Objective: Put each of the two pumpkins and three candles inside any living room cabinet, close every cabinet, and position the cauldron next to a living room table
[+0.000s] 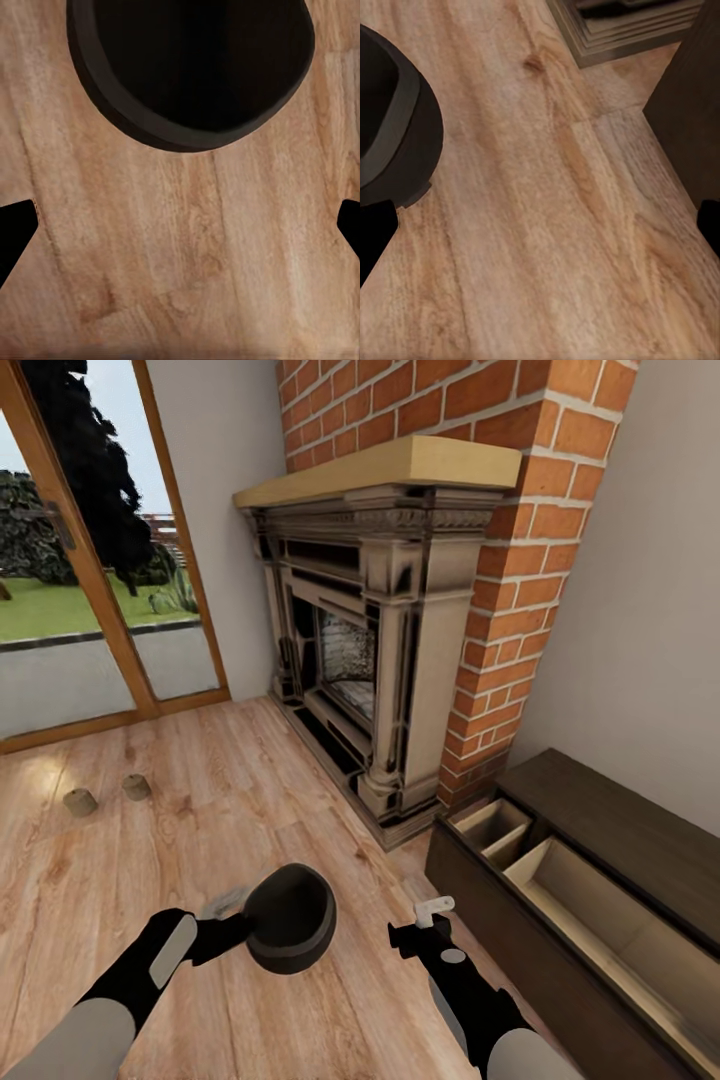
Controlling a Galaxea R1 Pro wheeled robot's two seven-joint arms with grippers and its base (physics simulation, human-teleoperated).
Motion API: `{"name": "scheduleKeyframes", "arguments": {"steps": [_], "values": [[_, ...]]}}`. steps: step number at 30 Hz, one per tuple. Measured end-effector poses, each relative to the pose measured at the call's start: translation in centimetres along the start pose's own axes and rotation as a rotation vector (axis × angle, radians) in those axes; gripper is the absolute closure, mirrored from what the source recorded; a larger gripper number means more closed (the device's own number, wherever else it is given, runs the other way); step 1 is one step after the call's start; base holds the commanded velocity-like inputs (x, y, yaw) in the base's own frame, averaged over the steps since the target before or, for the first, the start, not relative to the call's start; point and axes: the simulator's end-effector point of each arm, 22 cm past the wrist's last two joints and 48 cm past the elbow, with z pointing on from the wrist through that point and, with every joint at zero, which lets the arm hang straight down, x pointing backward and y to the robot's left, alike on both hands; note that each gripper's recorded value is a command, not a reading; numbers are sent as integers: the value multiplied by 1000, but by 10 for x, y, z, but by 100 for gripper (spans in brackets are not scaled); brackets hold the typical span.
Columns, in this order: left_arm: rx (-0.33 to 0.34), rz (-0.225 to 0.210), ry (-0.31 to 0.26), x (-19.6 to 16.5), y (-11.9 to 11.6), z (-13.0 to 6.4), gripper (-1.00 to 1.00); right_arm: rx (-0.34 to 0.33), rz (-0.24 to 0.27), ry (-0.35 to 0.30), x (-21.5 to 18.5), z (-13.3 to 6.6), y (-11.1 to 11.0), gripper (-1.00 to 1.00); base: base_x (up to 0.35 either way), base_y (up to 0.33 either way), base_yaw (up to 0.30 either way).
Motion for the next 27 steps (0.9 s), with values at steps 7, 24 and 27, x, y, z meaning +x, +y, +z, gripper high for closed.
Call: {"name": "scheduleKeyframes", "arguments": {"steps": [7, 24, 27], "values": [[-40, -33, 79, 37, 22, 14, -100, -8, 3, 4, 5, 0, 2, -100, 0, 0, 23], [-70, -71, 217, 103, 19, 19, -100, -27, 8, 194, 74, -18, 14, -100, 0, 0, 3], [-161, -108, 225, 150, 56, 25, -100, -49, 2, 301, 123, -33, 24, -100, 0, 0, 0]]}}
